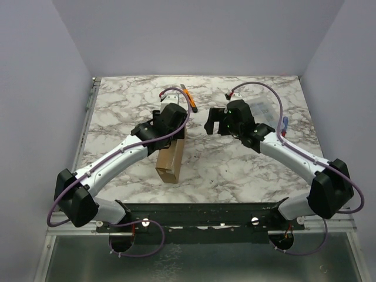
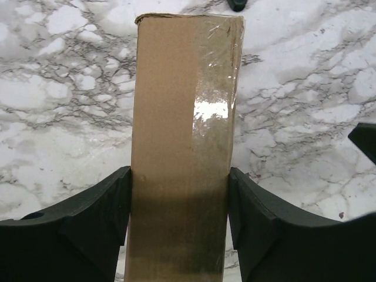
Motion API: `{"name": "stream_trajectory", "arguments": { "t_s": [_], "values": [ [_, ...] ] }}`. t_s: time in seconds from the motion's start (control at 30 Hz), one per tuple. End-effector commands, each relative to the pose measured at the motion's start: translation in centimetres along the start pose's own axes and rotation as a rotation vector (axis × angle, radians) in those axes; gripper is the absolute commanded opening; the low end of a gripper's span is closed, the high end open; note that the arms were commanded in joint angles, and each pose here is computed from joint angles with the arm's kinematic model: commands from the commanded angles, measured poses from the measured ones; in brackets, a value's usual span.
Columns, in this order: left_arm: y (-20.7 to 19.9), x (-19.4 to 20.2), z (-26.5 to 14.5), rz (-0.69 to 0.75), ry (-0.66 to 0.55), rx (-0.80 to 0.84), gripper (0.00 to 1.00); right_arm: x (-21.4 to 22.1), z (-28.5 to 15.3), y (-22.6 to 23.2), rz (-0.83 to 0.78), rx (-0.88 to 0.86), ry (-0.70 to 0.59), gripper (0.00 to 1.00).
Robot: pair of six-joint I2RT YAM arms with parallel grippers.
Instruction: Unpack the express box
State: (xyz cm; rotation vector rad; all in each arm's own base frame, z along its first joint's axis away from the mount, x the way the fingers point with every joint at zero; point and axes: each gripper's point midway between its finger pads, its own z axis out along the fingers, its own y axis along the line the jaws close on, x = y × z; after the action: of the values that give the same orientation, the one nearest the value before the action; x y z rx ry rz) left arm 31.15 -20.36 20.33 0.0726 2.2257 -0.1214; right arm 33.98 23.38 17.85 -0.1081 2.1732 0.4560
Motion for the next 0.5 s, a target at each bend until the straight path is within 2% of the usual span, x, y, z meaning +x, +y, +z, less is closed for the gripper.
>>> {"name": "stream_trajectory", "arguments": {
  "t_s": [0.0,0.07,0.27,0.47],
  "values": [
    [1.9,-1.3,-0.8,-0.035,-0.053,-0.098,0.61,-2.8,3.3,0.8,-0.001,-0.071,-0.044,1.00],
    [1.7,-1.2,-0.5,-0.043,-0.047,-0.100,0.65,-3.5,5.5,0.4,-0.010,-0.065,-0.033,1.00],
    [1.5,-0.3,0.4,-0.041,-0.020,-0.110,0.96,-5.5,12.0,0.1,-0.026,-0.109,-0.009,0.99],
    [1.3,-2.3,-0.9,-0.038,-0.063,-0.068,0.99,-6.0,18.1,-1.0,-0.117,-0.076,0.027,0.98]
  ]
}}
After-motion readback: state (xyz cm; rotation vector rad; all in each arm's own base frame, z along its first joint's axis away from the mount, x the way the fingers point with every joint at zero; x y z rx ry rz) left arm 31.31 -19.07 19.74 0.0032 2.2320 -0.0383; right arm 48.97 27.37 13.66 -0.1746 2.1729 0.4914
